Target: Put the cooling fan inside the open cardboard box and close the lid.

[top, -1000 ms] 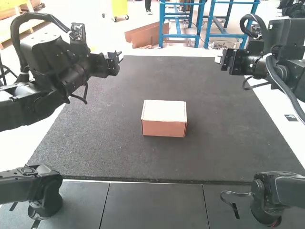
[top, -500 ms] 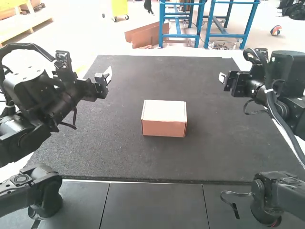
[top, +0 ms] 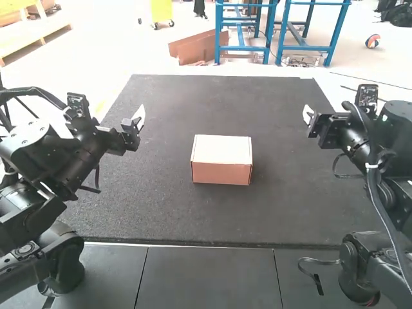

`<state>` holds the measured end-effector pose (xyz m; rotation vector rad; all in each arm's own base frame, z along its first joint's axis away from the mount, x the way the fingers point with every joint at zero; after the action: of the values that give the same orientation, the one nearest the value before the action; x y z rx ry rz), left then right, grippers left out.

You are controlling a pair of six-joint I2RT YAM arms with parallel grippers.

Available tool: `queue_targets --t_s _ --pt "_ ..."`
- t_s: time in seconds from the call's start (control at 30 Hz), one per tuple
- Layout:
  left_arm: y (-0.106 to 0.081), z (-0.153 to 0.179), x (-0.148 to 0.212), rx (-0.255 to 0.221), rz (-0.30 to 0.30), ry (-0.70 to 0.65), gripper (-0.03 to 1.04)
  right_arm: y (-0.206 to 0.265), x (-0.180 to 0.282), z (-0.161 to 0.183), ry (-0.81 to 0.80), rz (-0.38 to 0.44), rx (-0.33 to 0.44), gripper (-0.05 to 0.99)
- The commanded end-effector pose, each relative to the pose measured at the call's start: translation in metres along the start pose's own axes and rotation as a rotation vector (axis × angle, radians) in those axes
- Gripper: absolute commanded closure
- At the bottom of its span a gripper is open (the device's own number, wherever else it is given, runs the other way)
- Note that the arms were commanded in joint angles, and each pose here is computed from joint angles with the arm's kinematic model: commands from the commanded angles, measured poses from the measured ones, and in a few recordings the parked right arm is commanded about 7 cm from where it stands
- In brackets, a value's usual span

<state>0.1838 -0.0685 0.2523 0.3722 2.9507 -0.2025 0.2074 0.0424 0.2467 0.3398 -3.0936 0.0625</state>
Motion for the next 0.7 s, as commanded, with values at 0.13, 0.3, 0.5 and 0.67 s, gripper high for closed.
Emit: queue_targets --t_s 0.13,0.3,0.5,0.67 --pt "-0.001 0.010 0.007 -0.008 0.040 -0.022 0.04 0.001 0.006 -0.001 -0.046 0.002 0.018 0.02" --pt "0.001 0.017 0.013 -0.002 0.039 -0.045 0.04 0.001 0.005 0.006 -0.064 0.009 0.043 0.02" --pt "0.005 0.024 0.020 0.000 0.029 -0.059 0.04 0.000 0.003 0.020 -0.058 0.023 0.058 0.02" --pt "0.017 0.030 0.020 -0.013 -0.030 -0.058 0.04 -0.002 0.002 0.033 -0.046 0.041 0.065 0.02"
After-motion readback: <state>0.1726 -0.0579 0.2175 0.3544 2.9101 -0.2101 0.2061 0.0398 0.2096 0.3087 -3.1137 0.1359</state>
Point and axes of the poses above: each hand's point on the last joint's axis, 136 mm out from that joint toward the fingers, its own x axis back along the fingers, its own y axis along the line the jaws close on, z = x × y, the point moved 6 cm from there along x, back along the fingers, and after that the axes turned 6 degrees about x, right-handed, at the moved point
